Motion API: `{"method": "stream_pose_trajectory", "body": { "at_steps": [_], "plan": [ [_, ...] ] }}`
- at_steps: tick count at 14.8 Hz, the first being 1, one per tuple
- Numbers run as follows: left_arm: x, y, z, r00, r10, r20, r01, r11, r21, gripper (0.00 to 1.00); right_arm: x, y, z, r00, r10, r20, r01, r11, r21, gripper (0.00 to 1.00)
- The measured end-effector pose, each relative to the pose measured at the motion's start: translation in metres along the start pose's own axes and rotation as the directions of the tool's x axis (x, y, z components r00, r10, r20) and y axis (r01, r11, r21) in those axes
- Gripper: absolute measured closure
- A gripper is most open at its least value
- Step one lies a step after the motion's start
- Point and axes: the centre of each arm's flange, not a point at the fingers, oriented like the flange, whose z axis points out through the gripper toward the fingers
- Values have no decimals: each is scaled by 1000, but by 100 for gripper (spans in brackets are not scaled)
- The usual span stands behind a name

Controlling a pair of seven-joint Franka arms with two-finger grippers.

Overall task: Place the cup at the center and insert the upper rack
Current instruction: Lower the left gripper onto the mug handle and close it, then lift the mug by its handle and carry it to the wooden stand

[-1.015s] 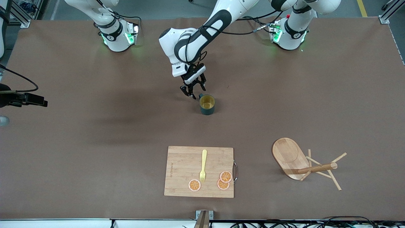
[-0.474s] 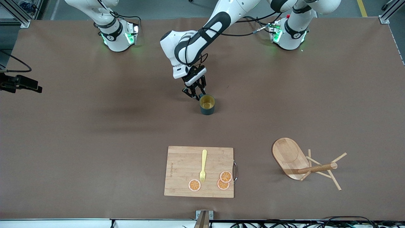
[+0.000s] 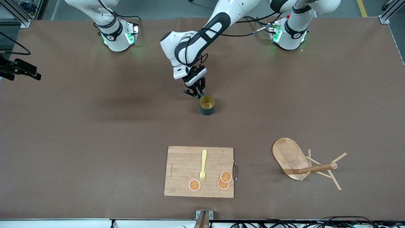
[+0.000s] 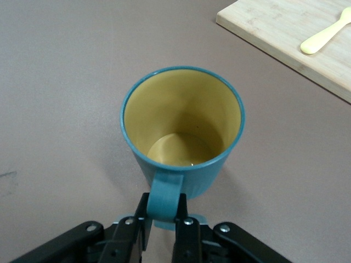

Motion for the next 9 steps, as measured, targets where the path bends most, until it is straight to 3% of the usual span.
{"method": "stream_pose_trajectory", "body": {
  "at_steps": [3, 5, 9],
  "plan": [
    [9, 7, -5, 1000, -5, -5, 5, 1000, -2, 79, -13, -3, -12, 1000, -4, -12, 4, 1000, -1, 0],
    [37, 20, -14, 999, -42, 6, 42, 999, 3, 79, -22, -3, -21, 1000, -5, -18, 5, 1000, -1, 0],
    [173, 50, -53, 975, -129, 183, 119, 991, 63, 79, -31, -5, -29, 1000, -7, -26, 7, 1000, 0, 0]
  ]
}}
